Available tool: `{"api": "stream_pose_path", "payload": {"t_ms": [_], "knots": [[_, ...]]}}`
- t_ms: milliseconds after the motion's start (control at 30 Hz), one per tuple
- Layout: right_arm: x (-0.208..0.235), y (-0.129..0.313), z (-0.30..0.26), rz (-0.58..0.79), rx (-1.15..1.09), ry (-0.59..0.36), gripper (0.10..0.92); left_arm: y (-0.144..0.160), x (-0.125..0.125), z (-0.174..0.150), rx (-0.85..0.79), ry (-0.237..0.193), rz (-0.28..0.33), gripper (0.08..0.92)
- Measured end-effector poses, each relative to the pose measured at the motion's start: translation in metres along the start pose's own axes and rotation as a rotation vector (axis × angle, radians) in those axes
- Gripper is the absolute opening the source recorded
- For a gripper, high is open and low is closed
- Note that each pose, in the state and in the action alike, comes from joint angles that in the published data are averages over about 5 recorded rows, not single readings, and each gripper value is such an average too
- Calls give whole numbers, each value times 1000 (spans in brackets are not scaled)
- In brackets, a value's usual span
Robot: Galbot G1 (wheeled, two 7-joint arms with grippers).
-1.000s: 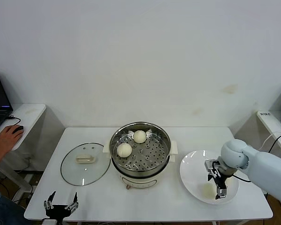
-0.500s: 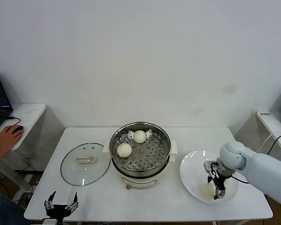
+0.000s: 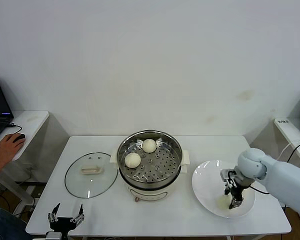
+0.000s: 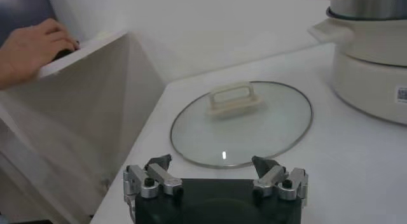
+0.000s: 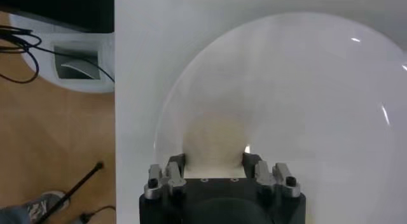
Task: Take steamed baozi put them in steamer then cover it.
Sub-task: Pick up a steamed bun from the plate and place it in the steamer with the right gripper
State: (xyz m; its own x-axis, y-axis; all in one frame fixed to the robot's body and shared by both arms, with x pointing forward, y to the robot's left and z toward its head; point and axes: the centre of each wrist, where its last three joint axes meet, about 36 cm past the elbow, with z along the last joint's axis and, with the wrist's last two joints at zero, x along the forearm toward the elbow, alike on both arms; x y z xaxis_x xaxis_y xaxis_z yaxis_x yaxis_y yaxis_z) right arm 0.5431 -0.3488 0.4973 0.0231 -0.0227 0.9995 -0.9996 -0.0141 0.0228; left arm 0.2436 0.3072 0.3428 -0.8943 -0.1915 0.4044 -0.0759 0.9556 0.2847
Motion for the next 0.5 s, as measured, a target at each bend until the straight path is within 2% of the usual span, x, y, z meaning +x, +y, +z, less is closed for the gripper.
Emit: {"api": "stream_pose_path", "payload": {"t_ms": [267,500], "knots": [[66,-30,-6,91,7,-52,551,-1,-1,-1,-17,-20,-15,823],[139,-68,-48,170,88,-128,551,-1,-3,-7,-27,-53,-39,823]]}}
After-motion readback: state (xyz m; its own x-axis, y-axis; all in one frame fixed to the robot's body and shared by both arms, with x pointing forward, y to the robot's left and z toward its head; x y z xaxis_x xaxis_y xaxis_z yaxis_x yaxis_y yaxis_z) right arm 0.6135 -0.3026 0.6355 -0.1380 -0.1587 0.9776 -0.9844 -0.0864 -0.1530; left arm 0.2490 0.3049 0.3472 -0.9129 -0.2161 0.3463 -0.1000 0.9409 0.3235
